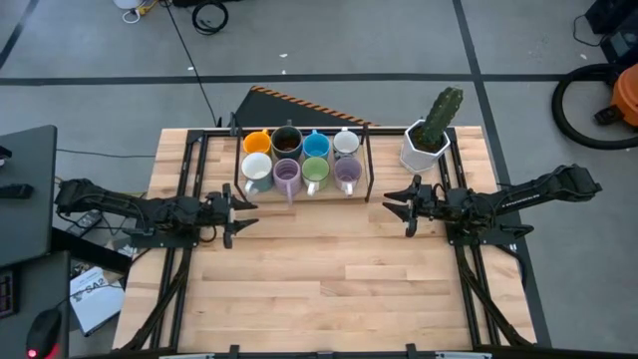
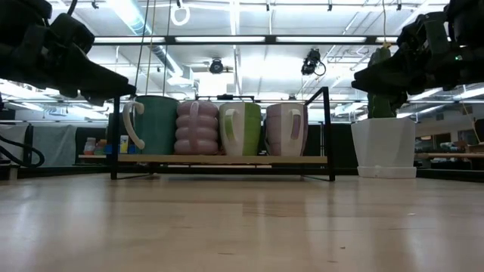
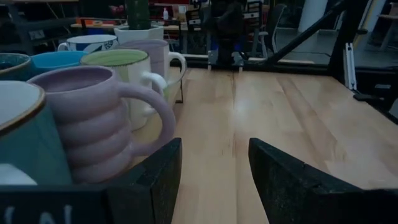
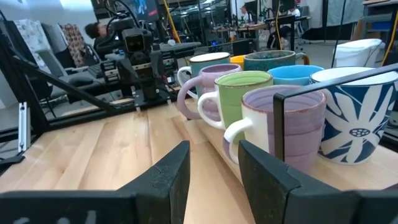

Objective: Place coffee mugs
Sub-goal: Return to Home Position

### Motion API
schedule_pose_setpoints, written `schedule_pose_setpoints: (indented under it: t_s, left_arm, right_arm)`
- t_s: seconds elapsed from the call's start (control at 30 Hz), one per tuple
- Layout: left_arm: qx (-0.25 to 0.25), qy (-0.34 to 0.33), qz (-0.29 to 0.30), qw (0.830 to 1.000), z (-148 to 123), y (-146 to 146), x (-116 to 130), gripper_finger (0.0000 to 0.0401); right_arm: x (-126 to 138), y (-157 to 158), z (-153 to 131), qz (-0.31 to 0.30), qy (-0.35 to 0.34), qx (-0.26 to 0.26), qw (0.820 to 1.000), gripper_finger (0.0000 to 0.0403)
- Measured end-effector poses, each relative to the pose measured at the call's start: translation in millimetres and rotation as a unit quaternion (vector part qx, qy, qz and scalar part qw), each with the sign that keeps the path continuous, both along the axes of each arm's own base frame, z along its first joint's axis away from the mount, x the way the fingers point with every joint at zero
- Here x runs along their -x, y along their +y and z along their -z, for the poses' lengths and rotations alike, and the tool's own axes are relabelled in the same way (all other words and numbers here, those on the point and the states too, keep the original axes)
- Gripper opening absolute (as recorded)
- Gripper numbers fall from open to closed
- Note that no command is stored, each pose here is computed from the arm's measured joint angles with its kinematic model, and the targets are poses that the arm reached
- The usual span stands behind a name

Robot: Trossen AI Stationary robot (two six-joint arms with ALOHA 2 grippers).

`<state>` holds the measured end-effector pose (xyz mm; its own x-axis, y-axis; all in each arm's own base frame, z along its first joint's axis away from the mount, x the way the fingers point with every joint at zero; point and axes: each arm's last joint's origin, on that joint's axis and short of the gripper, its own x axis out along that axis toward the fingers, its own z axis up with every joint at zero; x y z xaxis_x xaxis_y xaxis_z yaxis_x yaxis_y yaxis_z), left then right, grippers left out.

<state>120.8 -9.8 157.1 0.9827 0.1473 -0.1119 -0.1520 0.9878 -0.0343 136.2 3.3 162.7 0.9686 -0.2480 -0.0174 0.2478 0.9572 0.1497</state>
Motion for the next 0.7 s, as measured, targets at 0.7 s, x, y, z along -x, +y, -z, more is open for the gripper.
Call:
schedule_pose_setpoints:
  t_s: [0.7]
  left_arm:
    - [0.072, -0.01, -0.008, 0.997, 0.3, 0.0, 0.0, 0.0192]
  right_arm:
    - [0.0, 0.0, 0.0, 0.0, 0.0, 0.0, 1.0, 0.0142]
